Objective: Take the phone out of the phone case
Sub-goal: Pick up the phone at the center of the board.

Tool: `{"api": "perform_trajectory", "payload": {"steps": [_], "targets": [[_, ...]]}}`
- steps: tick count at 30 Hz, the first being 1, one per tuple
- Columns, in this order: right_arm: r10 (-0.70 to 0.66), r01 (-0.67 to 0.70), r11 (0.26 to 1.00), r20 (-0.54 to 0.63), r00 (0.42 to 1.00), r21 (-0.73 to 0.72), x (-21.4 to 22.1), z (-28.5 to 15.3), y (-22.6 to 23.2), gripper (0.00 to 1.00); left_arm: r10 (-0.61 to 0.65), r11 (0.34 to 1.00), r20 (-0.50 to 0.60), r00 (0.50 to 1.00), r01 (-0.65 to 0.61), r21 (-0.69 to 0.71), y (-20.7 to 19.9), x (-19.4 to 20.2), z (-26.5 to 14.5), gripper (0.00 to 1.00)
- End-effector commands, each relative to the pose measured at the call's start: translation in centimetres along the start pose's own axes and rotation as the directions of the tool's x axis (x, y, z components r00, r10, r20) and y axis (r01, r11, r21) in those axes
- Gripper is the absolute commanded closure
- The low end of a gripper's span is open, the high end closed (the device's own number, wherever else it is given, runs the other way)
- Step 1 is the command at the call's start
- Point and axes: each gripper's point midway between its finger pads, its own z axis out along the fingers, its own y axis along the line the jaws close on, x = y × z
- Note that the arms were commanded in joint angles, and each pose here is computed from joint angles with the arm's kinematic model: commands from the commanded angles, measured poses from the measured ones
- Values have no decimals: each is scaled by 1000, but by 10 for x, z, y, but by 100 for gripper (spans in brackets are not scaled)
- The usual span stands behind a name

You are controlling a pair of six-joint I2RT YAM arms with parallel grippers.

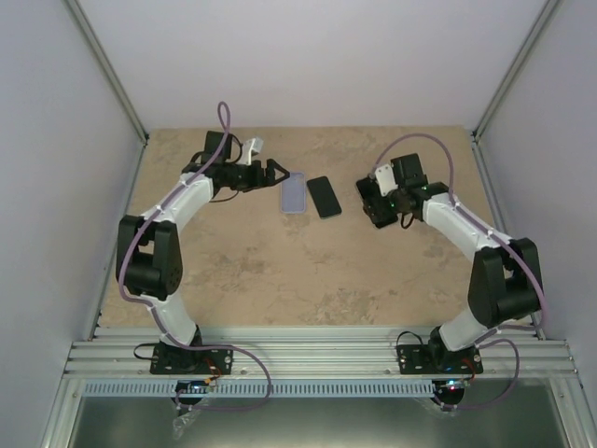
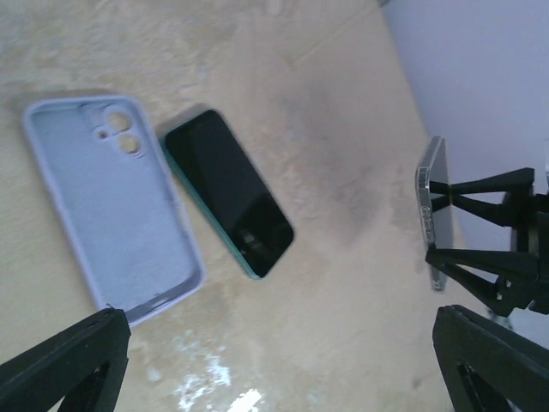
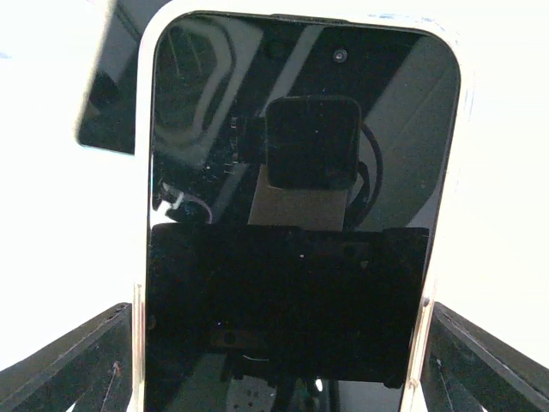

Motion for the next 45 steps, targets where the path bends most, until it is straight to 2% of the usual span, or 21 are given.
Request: {"api": "perform_trajectory", "payload": {"steps": [1,6,10,17,25,28,32,36,39,42,45], "targets": [[-123,139,989,228,966,-55,-64,-43,38,28,63,982,64,996,-73,173,-46,-16,-21,2],[-228,268,962,374,899,-58,-96,-80,81,29,63,948,90,994,-87,305,-78,-13,-36,10],[-286,345,936,424,859,-68,-106,-95,113,29,101,923,89,991,-127,363,-99,-5,-41,20],[-317,403,909,451,834,-106,-112,-104,146,29,163,901,54,985,-171,400,-122,20,-34,37],[-350,438,894,455,819,-100,-113,-105,160,30,209,861,30,978,-198,469,-147,41,-32,53],[-357,444,891,460,813,-93,-113,-106,163,29,206,862,25,978,-193,469,-147,43,-32,63],[-363,446,891,457,812,-84,-113,-105,163,29,195,869,20,981,-182,461,-146,42,-31,84],[-368,446,892,448,814,-77,-110,-103,161,29,175,874,14,984,-162,458,-145,41,-29,92],[-372,448,891,445,815,-74,-107,-103,160,21,174,876,11,985,-160,456,-144,40,-28,100],[-380,475,872,445,811,-121,-100,-105,163,6,192,874,-7,981,-168,456,-142,44,-27,100],[-341,482,845,459,820,-233,-93,-115,164,2,236,868,-17,972,-203,454,-143,47,-29,100]]}}
